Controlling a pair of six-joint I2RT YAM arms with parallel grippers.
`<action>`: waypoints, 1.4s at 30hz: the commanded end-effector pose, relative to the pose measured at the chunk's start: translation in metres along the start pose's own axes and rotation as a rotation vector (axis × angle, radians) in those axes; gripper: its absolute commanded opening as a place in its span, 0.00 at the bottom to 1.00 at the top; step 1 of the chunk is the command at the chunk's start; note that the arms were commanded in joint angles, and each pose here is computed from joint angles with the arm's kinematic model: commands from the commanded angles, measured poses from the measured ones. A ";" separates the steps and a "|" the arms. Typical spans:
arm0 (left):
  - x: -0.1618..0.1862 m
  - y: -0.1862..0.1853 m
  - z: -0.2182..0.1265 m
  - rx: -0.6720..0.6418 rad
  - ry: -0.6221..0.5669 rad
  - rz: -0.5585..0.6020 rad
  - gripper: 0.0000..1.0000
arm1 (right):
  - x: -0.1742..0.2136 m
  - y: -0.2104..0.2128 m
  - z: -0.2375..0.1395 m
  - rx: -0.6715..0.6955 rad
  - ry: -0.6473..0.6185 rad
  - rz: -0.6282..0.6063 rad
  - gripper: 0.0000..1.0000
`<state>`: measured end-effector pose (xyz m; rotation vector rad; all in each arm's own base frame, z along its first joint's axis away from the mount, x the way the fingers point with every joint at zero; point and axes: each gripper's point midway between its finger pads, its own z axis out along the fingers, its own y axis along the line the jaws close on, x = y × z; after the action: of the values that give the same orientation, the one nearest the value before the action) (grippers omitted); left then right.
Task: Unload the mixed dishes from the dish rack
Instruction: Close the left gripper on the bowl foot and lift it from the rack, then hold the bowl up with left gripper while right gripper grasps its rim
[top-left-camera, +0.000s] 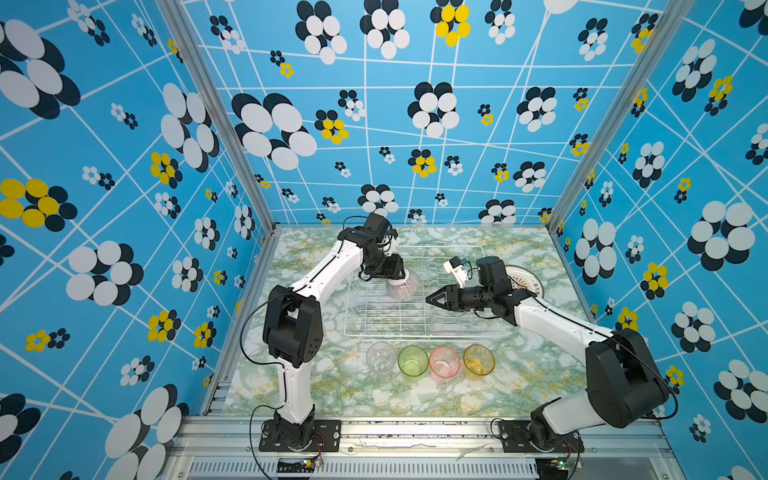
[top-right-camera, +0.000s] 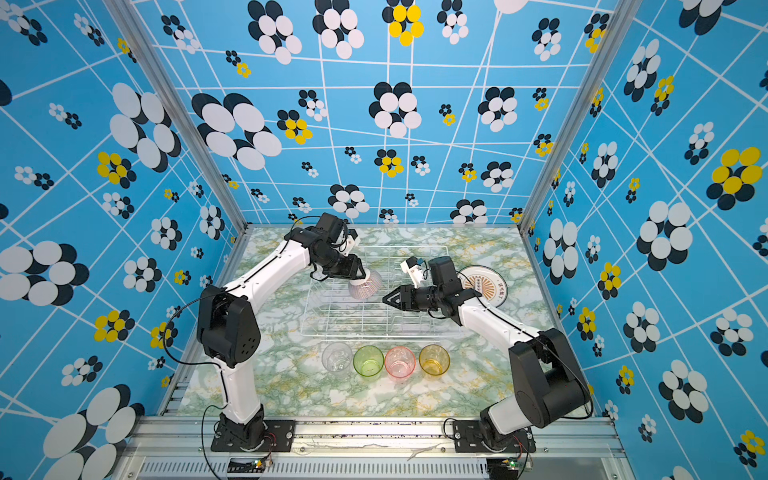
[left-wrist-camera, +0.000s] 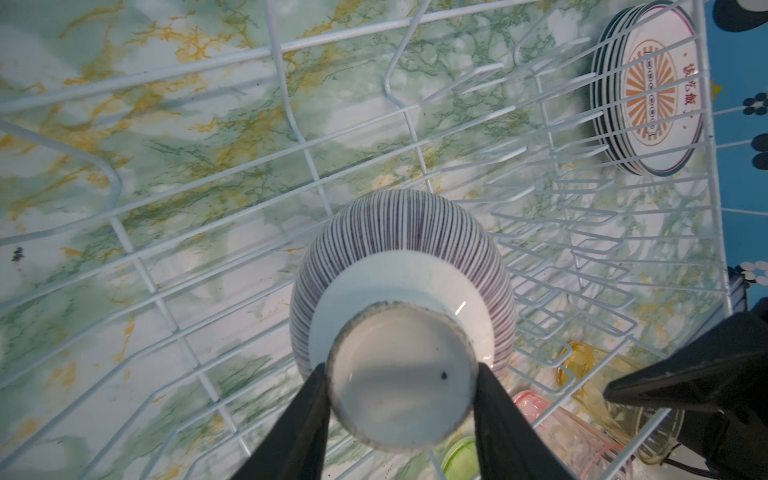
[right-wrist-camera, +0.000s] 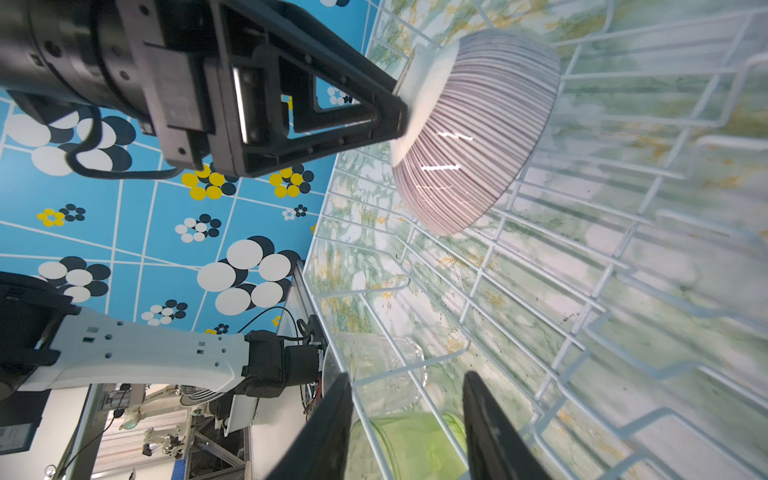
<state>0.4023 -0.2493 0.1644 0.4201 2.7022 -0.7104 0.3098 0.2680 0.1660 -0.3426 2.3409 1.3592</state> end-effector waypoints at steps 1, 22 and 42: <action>-0.013 -0.026 -0.027 0.133 -0.087 0.014 0.40 | 0.000 0.006 0.003 -0.049 -0.014 0.005 0.39; -0.019 -0.070 -0.065 0.442 -0.175 0.019 0.41 | -0.029 0.043 -0.011 -0.221 -0.183 -0.062 0.38; -0.016 -0.085 -0.077 0.543 -0.202 0.019 0.41 | -0.064 0.069 -0.024 -0.328 -0.334 -0.075 0.35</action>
<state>0.3750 -0.2838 0.2395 0.4205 2.3937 -1.3509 0.3299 0.2813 0.2449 -0.2706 1.8971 1.6044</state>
